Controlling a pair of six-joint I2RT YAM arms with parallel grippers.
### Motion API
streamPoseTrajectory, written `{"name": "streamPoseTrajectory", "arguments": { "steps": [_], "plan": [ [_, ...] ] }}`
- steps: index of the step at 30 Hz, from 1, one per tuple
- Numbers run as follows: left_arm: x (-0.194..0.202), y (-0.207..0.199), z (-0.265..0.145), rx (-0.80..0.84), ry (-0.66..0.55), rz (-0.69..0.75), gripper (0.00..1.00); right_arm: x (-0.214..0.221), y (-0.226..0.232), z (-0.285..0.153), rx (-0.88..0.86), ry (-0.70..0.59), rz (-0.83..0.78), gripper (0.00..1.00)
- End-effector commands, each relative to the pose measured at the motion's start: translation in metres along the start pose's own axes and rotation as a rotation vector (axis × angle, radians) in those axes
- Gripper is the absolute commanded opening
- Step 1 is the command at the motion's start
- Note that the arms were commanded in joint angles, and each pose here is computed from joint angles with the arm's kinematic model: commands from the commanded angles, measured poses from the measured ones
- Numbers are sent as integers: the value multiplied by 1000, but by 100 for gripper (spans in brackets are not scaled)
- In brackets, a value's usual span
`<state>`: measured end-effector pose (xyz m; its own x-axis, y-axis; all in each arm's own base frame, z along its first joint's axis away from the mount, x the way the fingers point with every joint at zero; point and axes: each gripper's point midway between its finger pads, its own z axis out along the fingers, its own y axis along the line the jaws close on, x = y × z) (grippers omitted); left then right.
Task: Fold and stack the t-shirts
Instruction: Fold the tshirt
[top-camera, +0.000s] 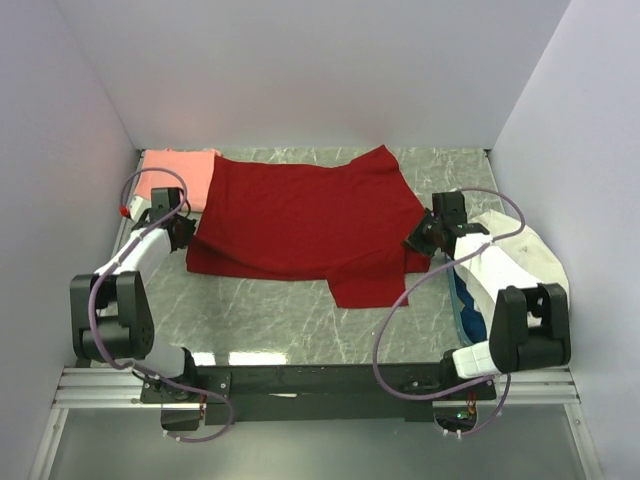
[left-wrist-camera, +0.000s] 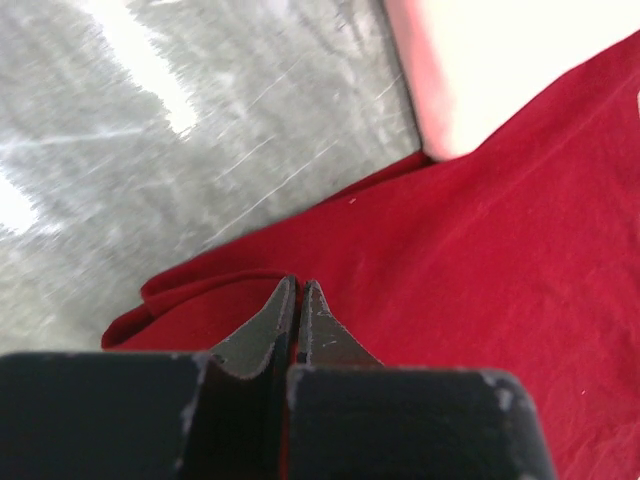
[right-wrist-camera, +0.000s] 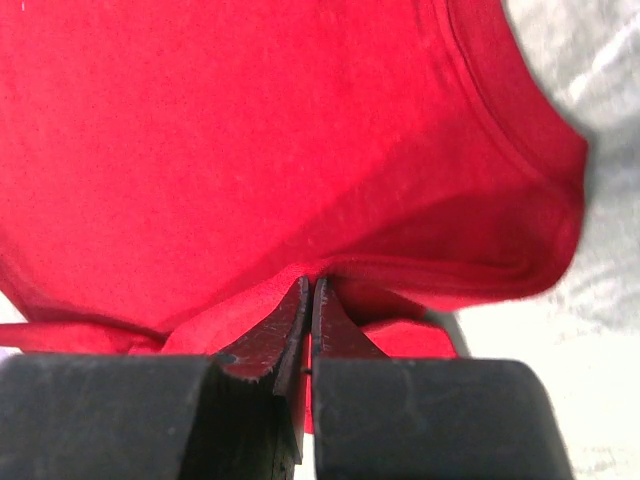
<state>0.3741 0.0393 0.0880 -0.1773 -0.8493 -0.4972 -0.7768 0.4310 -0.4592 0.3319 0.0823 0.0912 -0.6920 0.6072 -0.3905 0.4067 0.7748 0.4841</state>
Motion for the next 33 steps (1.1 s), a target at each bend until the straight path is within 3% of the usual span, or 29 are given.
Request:
{"name": "streamPoseTrajectory", "arguments": {
  "steps": [1, 9, 33],
  "plan": [
    [-19, -24, 0, 25, -48, -27, 1, -27, 15, 3, -30, -55, 7, 0],
    [-18, -27, 15, -5, -39, -13, 1, -42, 16, 11, -32, -59, 32, 0],
    [-15, -53, 35, 33, -3, 7, 1, -30, -14, 25, -2, -36, 59, 0]
  ]
}}
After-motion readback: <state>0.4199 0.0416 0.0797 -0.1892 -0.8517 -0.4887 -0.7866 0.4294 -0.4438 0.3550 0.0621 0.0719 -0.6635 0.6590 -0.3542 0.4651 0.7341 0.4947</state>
